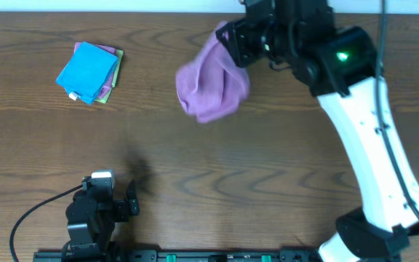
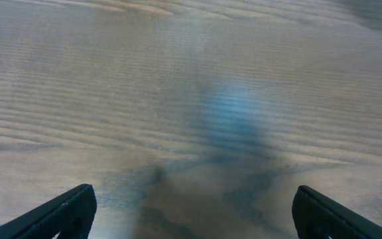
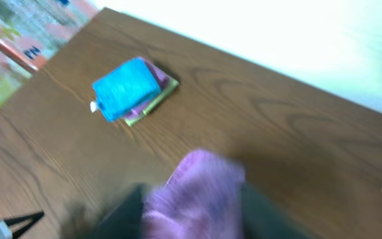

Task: Fold the cloth

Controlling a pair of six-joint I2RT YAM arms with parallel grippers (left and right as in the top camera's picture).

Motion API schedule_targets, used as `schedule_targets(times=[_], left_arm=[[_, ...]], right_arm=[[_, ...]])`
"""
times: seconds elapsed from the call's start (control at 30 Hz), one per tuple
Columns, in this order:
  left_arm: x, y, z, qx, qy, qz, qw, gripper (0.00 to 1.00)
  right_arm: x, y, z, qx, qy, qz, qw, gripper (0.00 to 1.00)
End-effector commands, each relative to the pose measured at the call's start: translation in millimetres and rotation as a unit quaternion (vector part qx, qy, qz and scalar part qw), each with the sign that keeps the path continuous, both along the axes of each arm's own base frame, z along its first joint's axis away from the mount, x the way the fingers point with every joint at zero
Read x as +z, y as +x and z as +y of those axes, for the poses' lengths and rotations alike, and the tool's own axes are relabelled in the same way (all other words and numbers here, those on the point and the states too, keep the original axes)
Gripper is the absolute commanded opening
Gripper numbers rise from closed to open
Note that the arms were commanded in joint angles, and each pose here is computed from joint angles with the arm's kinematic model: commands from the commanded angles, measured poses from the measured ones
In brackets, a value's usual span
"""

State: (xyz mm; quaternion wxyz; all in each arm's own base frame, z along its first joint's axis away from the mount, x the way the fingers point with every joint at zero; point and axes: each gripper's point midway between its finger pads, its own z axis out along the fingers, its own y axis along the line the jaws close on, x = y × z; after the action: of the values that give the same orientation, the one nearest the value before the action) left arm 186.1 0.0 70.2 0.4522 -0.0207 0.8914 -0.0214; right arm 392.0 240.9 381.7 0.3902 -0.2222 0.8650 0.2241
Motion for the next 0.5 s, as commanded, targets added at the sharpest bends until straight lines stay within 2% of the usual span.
schedule_targets(times=[0.0,0.13,0.33,0.43,0.47], left_arm=[[-7,-3,0,0.003,-0.001,0.010,1.000,0.95],[-7,-3,0,0.003,-0.001,0.010,1.000,0.95],[-7,-3,0,0.003,-0.001,0.010,1.000,0.95],[-7,-3,0,0.003,-0.001,0.010,1.000,0.95],[-7,-3,0,0.003,-0.001,0.010,1.000,0.95]], right_arm=[[-22,3,-9,-0.006,-0.053,0.008,0.999,0.99],[-40,-2,-19,-0.008,-0.085,0.037,0.996,0.99],[-98,-11,-18,0.024,-0.139,0.112,0.984,0.99],[-142,-22,-6,0.070,-0.170,0.159,0.970,0.99],[-170,-30,0,0.093,-0.191,0.184,0.960,0.99]])
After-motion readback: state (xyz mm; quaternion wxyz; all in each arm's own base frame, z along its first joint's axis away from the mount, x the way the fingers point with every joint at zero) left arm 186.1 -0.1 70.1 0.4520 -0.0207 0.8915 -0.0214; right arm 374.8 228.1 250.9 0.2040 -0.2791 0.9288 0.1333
